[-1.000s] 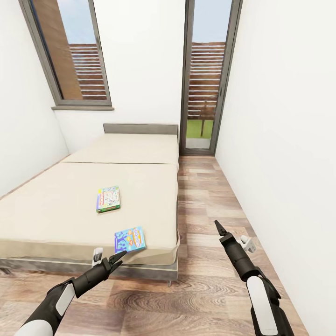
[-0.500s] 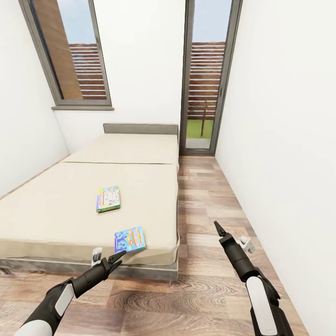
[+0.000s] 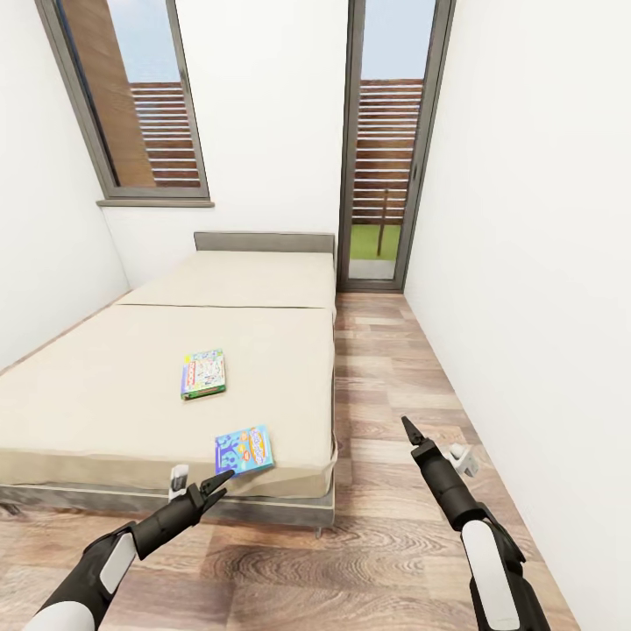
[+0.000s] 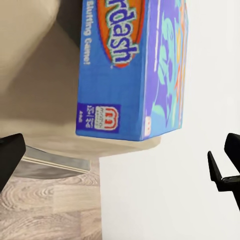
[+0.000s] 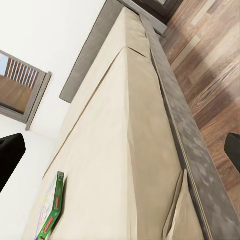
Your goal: Put all the toys in the child's room - the three board games (two on the bed and one on the table), the two jigsaw puzzles on the table, and the tennis ball on the table - inside the toy box on the table in the child's room.
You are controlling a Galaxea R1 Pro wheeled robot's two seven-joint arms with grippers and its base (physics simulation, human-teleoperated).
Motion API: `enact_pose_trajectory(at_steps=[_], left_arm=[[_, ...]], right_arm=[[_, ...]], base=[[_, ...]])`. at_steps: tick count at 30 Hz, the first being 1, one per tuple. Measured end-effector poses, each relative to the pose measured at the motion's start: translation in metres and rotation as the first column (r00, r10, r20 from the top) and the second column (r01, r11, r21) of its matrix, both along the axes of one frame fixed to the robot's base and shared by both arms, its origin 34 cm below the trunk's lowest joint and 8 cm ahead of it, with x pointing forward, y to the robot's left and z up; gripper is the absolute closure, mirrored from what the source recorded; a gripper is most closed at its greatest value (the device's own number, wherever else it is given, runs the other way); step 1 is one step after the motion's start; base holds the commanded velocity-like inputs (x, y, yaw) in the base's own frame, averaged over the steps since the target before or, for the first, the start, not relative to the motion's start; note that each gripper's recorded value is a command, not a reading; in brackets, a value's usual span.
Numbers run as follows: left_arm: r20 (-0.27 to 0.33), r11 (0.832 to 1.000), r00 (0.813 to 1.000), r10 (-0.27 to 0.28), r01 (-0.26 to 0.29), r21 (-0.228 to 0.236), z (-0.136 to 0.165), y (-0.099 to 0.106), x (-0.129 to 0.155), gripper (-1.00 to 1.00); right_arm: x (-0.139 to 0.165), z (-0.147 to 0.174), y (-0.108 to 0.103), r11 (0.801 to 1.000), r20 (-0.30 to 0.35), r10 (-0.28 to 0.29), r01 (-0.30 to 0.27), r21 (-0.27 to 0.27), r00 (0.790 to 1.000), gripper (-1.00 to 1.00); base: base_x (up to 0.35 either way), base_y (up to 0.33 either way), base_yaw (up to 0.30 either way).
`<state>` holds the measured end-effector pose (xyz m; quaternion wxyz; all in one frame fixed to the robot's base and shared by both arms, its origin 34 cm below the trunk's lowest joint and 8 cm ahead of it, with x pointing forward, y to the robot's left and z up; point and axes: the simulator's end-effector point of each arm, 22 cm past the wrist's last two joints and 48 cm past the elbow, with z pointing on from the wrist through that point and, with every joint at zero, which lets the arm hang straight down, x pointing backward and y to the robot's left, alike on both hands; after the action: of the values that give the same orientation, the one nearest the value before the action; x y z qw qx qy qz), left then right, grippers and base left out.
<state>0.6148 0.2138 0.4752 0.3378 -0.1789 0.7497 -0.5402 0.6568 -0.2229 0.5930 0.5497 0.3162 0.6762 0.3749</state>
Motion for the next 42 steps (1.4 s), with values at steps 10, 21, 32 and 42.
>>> enact_pose_trajectory(at_steps=[10, 21, 32, 42], left_arm=[[0.024, 1.0, 1.0, -0.005, 0.005, -0.01, 0.007, 0.01, -0.001, -1.0], [0.034, 1.0, 0.999, -0.007, 0.008, -0.014, 0.011, 0.013, -0.001, -1.0], [0.034, 1.0, 0.999, -0.005, 0.006, -0.013, 0.011, 0.015, -0.001, -1.0], [0.033, 1.0, 0.999, -0.002, 0.002, -0.006, 0.009, 0.016, 0.0, -1.0]], right_arm=[[0.0, 0.0, 0.0, 1.0, 0.0, 0.001, -0.001, -0.001, 1.0, -1.0], [0.0, 0.0, 0.0, 1.0, -0.001, 0.001, -0.001, -0.002, 1.0, -1.0], [0.0, -0.001, 0.001, 1.0, -0.002, 0.002, -0.002, -0.002, 1.0, -1.0], [0.0, -0.001, 0.001, 1.0, -0.002, 0.002, -0.002, -0.003, 1.0, -1.0]], base=[[0.0, 0.0, 0.0], [0.0, 0.0, 0.0], [0.0, 0.0, 0.0], [0.0, 0.0, 0.0]])
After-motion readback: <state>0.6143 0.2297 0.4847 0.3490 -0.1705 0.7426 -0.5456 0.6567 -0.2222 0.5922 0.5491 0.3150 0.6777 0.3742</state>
